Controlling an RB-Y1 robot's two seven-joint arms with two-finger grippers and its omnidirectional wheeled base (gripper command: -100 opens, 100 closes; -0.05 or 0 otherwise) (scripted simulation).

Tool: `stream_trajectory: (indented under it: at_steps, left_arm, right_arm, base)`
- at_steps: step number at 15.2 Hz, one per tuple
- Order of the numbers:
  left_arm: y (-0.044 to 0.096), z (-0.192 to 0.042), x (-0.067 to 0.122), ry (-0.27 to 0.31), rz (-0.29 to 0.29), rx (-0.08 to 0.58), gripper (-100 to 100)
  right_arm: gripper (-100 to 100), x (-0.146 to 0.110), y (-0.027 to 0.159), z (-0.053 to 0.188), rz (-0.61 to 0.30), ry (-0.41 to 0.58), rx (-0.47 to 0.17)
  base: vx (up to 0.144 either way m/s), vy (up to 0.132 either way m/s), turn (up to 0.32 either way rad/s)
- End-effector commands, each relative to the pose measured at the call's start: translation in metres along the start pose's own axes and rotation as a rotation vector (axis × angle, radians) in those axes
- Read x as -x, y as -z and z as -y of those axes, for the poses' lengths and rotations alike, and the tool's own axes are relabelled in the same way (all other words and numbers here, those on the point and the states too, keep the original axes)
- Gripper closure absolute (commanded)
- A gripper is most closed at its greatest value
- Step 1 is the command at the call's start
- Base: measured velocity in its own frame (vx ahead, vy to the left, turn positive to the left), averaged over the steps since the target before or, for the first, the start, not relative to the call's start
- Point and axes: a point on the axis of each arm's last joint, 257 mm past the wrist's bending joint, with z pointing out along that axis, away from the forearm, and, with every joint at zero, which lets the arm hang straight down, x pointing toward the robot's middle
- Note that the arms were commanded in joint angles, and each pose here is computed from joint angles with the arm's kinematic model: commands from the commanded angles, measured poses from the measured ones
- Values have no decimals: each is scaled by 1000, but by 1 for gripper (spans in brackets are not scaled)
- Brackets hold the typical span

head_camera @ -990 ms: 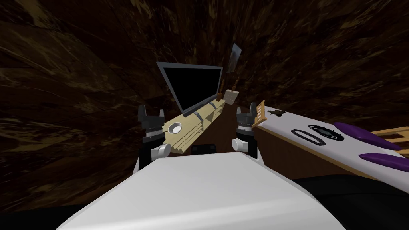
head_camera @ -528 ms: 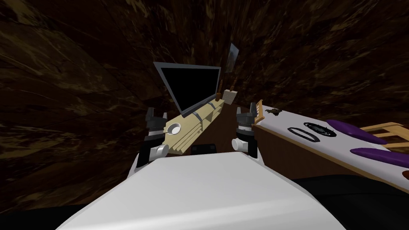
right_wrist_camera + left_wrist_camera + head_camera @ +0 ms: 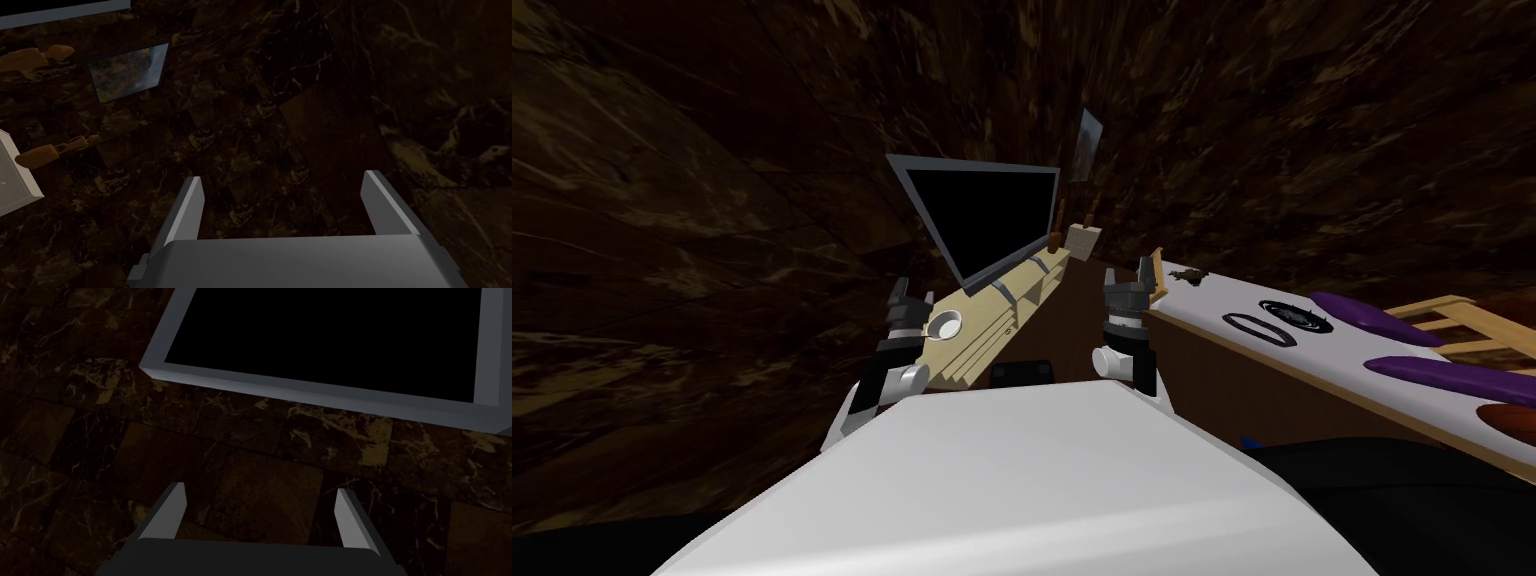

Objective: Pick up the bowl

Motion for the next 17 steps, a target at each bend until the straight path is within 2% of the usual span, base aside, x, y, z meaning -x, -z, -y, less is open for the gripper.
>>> stream_trajectory:
  at_steps: [1, 2, 3, 4, 5, 6, 7, 8, 11, 13, 14, 17]
  left_arm:
    - [2, -22, 11, 0, 16, 71, -100]
    - [2, -23, 11, 0, 16, 73, -100]
    - [4, -37, 19, 2, 28, 117, -100]
    - [4, -39, 19, 2, 30, 127, -100]
    - [8, -54, 28, 4, 45, 174, -100]
    - [8, -56, 28, 4, 46, 182, -100]
    - [12, -71, 38, 8, 62, 229, -100]
    - [13, -73, 38, 8, 64, 239, -100]
    - [24, -102, 57, 19, 101, 334, -100]
    - [26, -107, 58, 19, 105, 354, -100]
    - [33, -121, 68, 26, 125, 402, -100]
    - [43, -141, 78, 35, 151, 472, -100]
  right_arm:
    - [0, 0, 0, 0, 0, 0, 0]
    - [0, 0, 0, 0, 0, 0, 0]
    - [0, 0, 0, 0, 0, 0, 0]
    - [0, 0, 0, 0, 0, 0, 0]
    - [0, 0, 0, 0, 0, 0, 0]
    - [0, 0, 0, 0, 0, 0, 0]
    - [0, 0, 0, 0, 0, 0, 0]
    - [0, 0, 0, 0, 0, 0, 0]
    - [0, 0, 0, 0, 0, 0, 0]
    - [0, 0, 0, 0, 0, 0, 0]
    - [0, 0, 0, 0, 0, 0, 0]
    - [0, 0, 0, 0, 0, 0, 0]
  base:
    - [7, 3, -75]
    - [7, 6, -58]
    - [8, 7, -82]
    - [8, 7, -69]
    - [10, 7, -71]
    - [9, 7, -63]
    - [9, 6, -80]
    - [8, 5, -71]
    - [10, 7, -81]
    - [9, 8, -53]
    - [8, 4, -67]
    - [10, 7, -88]
